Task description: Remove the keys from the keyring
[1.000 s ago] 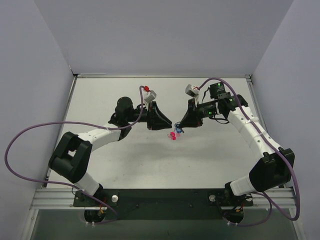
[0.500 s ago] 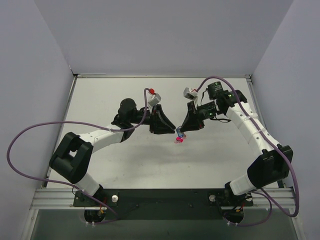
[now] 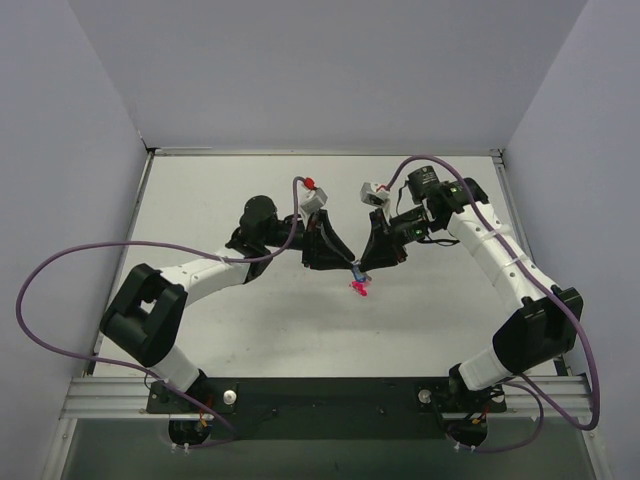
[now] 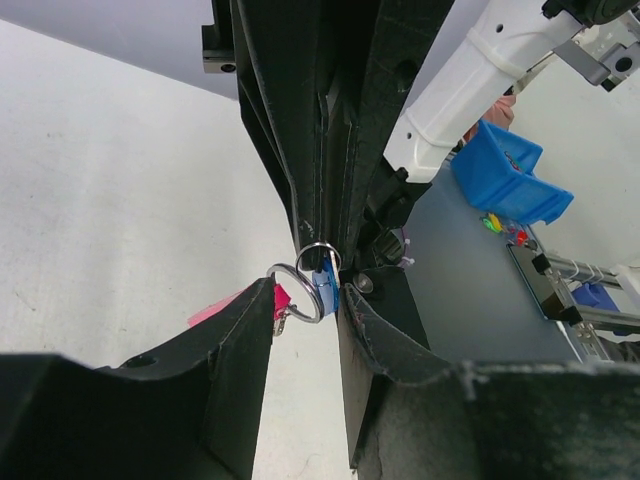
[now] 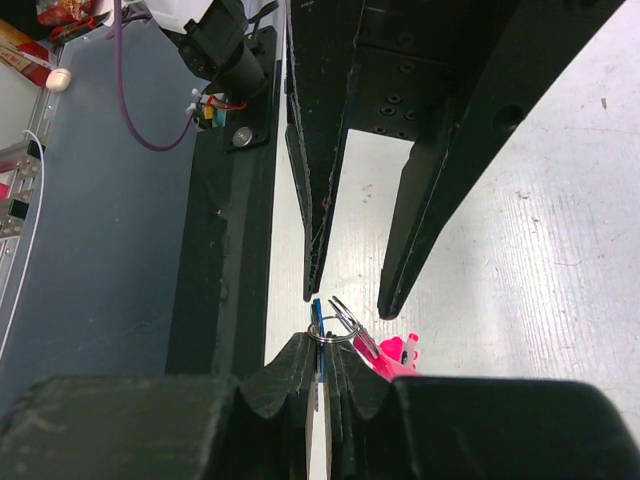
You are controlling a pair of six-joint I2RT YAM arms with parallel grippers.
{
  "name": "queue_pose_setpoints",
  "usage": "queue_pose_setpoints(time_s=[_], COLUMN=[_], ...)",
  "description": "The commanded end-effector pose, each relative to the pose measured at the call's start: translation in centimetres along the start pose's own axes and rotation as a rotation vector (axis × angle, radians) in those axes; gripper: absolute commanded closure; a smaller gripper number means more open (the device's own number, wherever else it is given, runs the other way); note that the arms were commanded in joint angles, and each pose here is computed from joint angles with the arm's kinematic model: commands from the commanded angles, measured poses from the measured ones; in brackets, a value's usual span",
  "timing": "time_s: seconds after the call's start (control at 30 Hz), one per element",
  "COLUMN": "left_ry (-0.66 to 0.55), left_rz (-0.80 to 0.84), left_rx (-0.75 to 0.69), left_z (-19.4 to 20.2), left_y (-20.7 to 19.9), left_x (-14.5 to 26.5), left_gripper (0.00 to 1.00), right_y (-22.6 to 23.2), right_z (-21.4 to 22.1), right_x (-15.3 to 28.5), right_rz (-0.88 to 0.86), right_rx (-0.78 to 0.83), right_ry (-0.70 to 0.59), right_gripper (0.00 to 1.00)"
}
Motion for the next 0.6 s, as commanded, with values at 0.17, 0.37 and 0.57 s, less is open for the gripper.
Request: queue_pose_setpoints(time_s=[0.17,0.37,0.57], left_ry=[0.007,0.016,0.024], left_rz=[0.059,0.087,0.11], left_rx=[-0.068,-0.061,-0.058], left_z=[-0.87,-0.83,-0.61], left_y=[-0.04,-0.23,-0.34], left_x=[-0.72,-1.14,-1.31], left_gripper=[0.58,0.59,0.6], right_y=[0.65,0.64,0.91], right_z=[-0.46,-0.35,-0.19], right_x=[0.09,0.2,0.26], right_rz=[-0.035,-0.031,-0.038], right_rx=[0.047,0.058,0.063], right_ry=[-0.006,-0.003,0.005], right_gripper=[1.0,1.0,1.0])
Point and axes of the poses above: each gripper's point midway between its finger pads, its own x axis back along the fingers, its own y axis along the line the jaws close on, z = x × y, the point moved 10 cm from there along x, back along the fingers, and after that the axes turned 13 degrees about -x, right-handed, at the moved point
